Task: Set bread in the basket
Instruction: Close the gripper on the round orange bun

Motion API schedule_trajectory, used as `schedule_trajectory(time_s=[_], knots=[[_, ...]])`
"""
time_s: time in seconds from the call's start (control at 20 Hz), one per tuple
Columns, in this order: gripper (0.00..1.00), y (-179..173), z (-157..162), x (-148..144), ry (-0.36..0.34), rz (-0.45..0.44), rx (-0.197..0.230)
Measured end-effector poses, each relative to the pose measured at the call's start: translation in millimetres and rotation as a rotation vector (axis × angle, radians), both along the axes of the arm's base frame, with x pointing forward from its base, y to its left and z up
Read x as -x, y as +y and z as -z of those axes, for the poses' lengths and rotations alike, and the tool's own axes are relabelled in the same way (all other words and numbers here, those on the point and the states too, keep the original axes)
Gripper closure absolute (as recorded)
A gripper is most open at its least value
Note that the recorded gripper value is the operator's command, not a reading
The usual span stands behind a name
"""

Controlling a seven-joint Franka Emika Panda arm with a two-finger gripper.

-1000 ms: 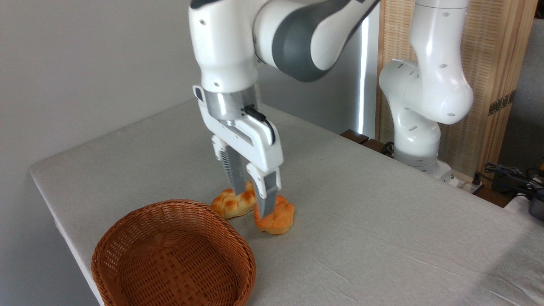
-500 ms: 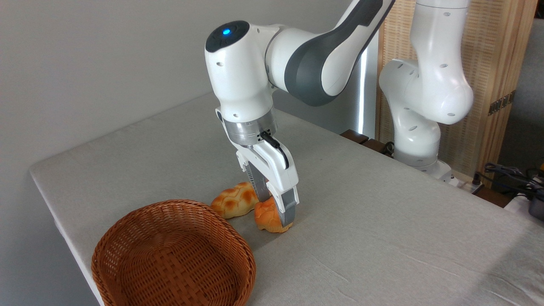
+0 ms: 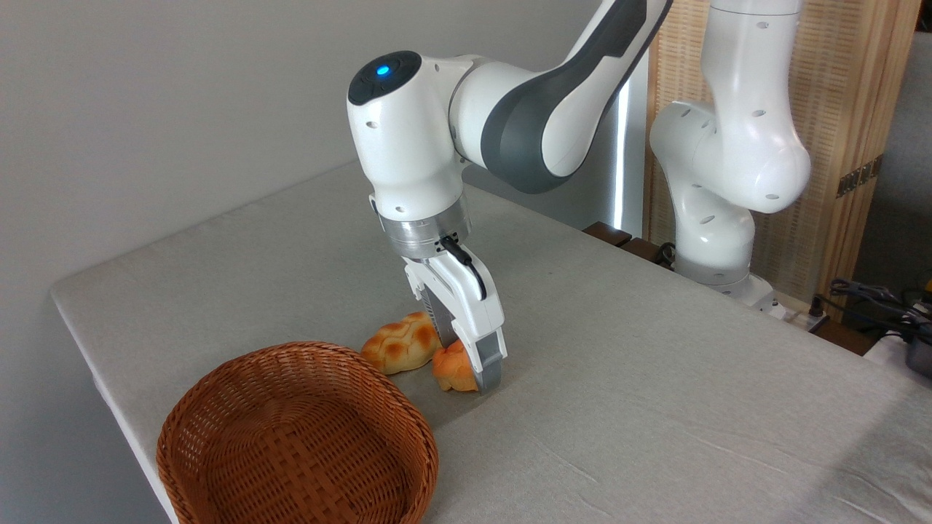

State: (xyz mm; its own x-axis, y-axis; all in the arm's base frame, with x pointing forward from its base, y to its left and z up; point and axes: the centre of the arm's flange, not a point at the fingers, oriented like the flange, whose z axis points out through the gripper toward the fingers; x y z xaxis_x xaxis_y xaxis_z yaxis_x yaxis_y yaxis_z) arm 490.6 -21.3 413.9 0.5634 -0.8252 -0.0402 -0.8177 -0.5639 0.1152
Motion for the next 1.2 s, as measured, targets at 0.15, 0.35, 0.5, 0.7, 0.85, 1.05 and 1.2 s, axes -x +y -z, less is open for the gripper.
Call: schedule_trajectory(time_s=[0.15, 0.35, 0.5, 0.7, 0.85, 1.05, 1.2], knots=[[0.57, -2, -1, -1, -0.011, 0.005, 0.000], [0.58, -3, 0, -2, -0.016, 0.005, 0.000], [0.58, -3, -1, -3, -0.023, 0.006, 0.000], [0.58, -4, -1, -3, -0.025, 0.007, 0.001], [0.57, -4, -1, -3, -0.025, 0.007, 0.001], [0.56, -4, -7, -5, -0.039, 0.007, 0.002], [0.56, -2, -33, -10, -0.083, 0.005, 0.009]])
